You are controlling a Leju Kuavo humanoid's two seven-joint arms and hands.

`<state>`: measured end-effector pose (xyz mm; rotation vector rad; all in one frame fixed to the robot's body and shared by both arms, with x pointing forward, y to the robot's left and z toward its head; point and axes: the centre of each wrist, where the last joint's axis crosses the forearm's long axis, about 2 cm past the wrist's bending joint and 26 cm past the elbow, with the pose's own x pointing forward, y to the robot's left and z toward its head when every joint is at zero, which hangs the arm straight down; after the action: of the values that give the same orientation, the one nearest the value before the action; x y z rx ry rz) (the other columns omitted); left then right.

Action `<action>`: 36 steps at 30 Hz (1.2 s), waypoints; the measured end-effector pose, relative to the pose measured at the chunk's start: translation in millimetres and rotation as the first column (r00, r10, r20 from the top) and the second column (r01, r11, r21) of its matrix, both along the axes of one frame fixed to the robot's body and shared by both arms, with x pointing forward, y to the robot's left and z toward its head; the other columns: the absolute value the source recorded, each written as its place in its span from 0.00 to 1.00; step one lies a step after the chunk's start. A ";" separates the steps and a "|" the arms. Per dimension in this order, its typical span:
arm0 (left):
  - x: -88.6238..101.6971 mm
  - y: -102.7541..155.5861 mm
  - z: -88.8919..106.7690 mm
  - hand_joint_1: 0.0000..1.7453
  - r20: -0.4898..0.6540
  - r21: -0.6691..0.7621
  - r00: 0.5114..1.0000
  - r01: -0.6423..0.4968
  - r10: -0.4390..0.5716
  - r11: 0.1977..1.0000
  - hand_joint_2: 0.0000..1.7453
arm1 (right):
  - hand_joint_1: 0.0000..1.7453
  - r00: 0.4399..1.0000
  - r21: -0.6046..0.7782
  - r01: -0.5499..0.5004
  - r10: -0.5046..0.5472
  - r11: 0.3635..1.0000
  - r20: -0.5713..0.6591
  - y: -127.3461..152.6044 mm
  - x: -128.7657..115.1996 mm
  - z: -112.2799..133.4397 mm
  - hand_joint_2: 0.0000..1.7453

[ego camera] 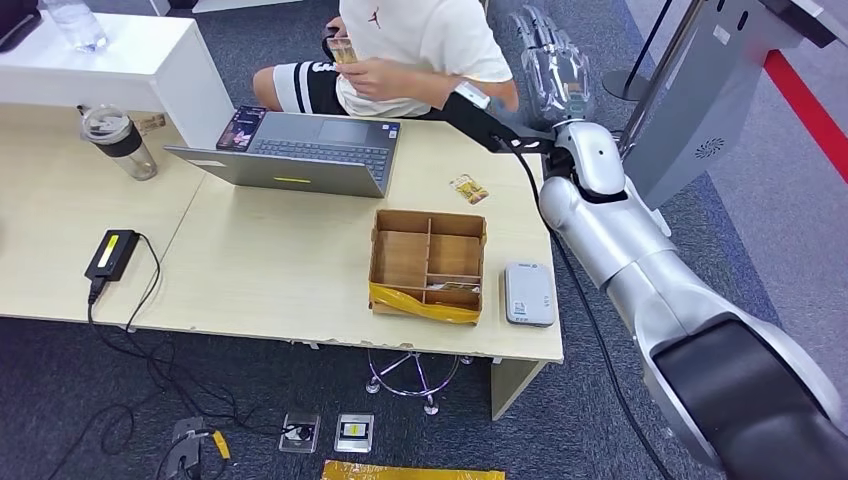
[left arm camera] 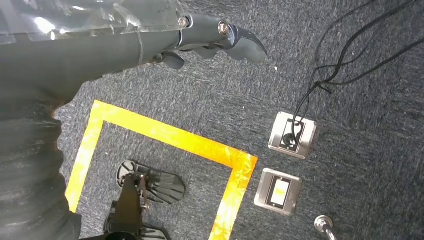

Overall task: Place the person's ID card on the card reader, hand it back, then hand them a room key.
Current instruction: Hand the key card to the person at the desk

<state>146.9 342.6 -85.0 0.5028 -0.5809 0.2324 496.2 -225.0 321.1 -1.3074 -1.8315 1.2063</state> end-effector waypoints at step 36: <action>-45.4 10.1 -11.5 0.00 -0.073 -0.007 0.992 -0.100 0.099 0.995 1.00 | 0.00 0.961 0.345 -0.140 0.211 0.928 -0.180 18.5 -172.9 -141.9 1.00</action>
<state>101.5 352.8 -96.5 0.5280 -0.4840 0.3106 323.3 -206.4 179.3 -0.8096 -1.9205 1.0270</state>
